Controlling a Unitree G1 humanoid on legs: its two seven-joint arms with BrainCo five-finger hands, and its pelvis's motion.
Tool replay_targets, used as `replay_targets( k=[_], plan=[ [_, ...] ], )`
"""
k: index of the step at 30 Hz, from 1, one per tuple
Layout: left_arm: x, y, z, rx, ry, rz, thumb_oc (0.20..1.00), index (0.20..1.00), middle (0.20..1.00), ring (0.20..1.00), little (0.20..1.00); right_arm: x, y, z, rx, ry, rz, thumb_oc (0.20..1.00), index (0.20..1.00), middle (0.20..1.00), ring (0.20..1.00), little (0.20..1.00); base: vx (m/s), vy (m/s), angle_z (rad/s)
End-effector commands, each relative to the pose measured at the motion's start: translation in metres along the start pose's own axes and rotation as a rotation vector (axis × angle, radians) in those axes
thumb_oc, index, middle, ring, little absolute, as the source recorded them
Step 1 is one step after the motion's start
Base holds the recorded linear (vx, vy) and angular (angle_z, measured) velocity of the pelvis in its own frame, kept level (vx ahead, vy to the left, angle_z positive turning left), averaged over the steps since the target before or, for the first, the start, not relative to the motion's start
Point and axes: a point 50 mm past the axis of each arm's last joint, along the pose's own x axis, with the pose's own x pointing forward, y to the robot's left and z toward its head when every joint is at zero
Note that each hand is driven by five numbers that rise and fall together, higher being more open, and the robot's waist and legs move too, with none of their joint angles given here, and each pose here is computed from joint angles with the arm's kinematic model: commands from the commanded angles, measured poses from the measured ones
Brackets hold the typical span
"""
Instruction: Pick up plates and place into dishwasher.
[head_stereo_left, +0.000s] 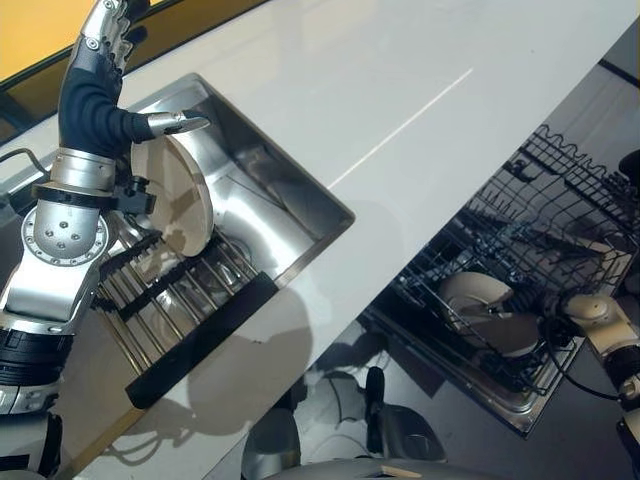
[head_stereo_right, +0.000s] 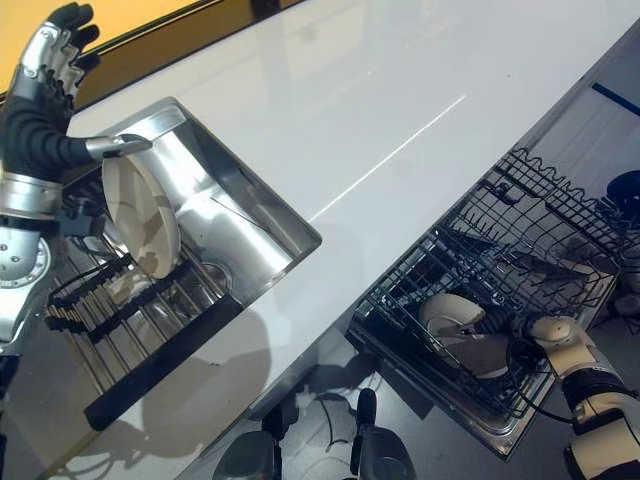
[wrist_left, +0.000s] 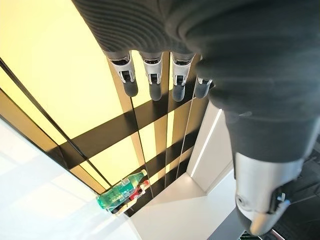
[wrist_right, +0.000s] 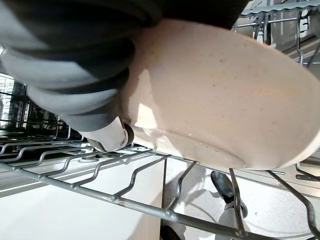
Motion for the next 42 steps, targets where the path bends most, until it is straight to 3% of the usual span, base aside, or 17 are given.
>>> replay_targets(
  k=[1, 2, 3, 15, 25, 30, 42],
  plan=[
    [0.012, 0.008, 0.018, -0.021, -0.106, 0.042, 1.000, 1.000, 1.000, 1.000, 1.000, 0.022, 0.082, -0.052, 0.054, 0.195, 0.286, 0.200, 0.200, 0.200, 0.200, 0.200, 0.03, -0.013, 0.05],
    [0.011, 0.009, 0.017, -0.020, -0.103, 0.039, 1.000, 1.000, 1.000, 1.000, 1.000, 0.020, 0.082, -0.054, 0.064, 0.194, 0.269, 0.442, 0.442, 0.442, 0.442, 0.442, 0.04, -0.008, 0.06],
    [0.010, 0.009, 0.016, -0.019, -0.097, 0.035, 1.000, 1.000, 1.000, 1.000, 1.000, 0.019, 0.082, -0.056, 0.070, 0.197, 0.255, 1.000, 1.000, 1.000, 1.000, 1.000, 0.06, -0.008, 0.06],
    [-0.002, 0.018, 0.005, 0.003, -0.040, 0.027, 1.000, 1.000, 1.000, 1.000, 1.000, 0.004, 0.059, -0.051, 0.069, 0.120, 0.001, 1.000, 1.000, 1.000, 1.000, 1.000, 0.05, -0.003, 0.00],
    [-0.032, 0.031, -0.012, 0.028, 0.038, 0.066, 1.000, 1.000, 1.000, 1.000, 1.000, -0.044, -0.010, 0.010, -0.121, -0.090, -0.402, 1.000, 1.000, 1.000, 1.000, 1.000, 0.05, 0.040, -0.04],
    [-0.050, 0.035, -0.018, 0.036, 0.084, 0.095, 1.000, 1.000, 1.000, 1.000, 1.000, -0.058, -0.020, 0.029, -0.224, -0.118, -0.506, 1.000, 1.000, 1.000, 1.000, 1.000, 0.07, 0.066, -0.10],
    [-0.070, 0.050, -0.022, 0.344, 0.149, 0.088, 1.000, 1.000, 1.000, 1.000, 1.000, -0.098, -0.023, 0.074, -0.383, -0.288, -0.664, 1.000, 1.000, 1.000, 1.000, 1.000, 0.01, 0.013, 0.00]
  ],
)
